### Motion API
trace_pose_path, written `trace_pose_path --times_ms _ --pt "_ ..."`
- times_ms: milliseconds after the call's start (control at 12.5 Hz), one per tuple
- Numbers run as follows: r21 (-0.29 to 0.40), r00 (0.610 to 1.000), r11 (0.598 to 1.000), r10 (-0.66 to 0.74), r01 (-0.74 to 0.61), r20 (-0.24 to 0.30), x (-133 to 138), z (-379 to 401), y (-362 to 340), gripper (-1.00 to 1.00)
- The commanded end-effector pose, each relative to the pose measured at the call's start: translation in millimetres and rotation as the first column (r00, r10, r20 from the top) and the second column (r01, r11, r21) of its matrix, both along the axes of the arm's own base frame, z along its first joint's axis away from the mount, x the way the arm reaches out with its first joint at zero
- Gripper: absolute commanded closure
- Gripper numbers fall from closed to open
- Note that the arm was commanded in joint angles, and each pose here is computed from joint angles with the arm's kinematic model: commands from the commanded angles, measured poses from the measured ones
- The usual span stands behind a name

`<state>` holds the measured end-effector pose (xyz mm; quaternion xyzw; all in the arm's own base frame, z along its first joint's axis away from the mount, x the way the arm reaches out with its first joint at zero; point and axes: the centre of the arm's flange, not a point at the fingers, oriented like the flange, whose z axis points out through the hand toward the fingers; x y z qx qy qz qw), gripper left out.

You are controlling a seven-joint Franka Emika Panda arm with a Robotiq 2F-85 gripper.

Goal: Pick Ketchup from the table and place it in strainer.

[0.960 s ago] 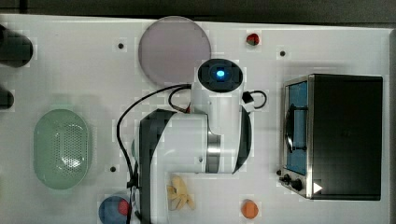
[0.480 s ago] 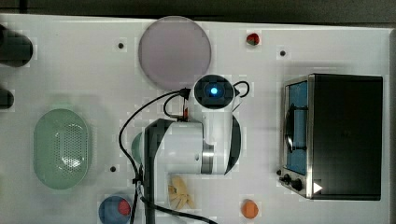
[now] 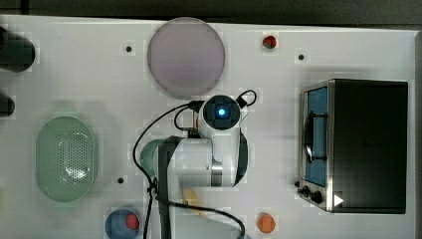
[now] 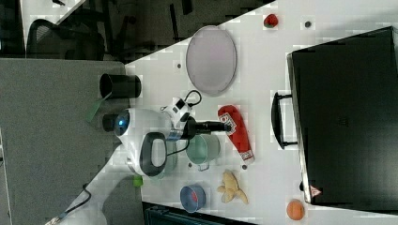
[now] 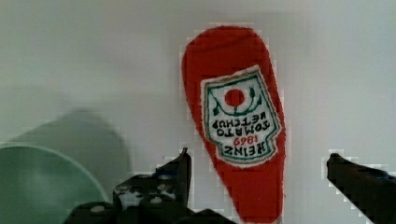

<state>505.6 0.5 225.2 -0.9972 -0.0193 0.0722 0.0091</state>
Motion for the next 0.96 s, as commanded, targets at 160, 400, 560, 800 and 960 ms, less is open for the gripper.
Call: trace_pose_path --times_ms 160,400,560,800,960 --pt "-0.016 0.991 0.991 0.136 -0.136 0.007 -5 -42 12 -1.00" --pt "-0.011 0.989 0.989 0.149 -0.150 -0.010 -9 -67 16 -1.00" --pt "-0.008 0.988 0.988 0.151 -0.151 -0.007 -10 -74 17 -0.92" --pt "-0.011 0.988 0.989 0.151 -0.150 0.015 -8 -69 17 -0.26" --pt "-0.019 0.989 0.990 0.144 -0.143 0.046 -3 -48 17 -0.26"
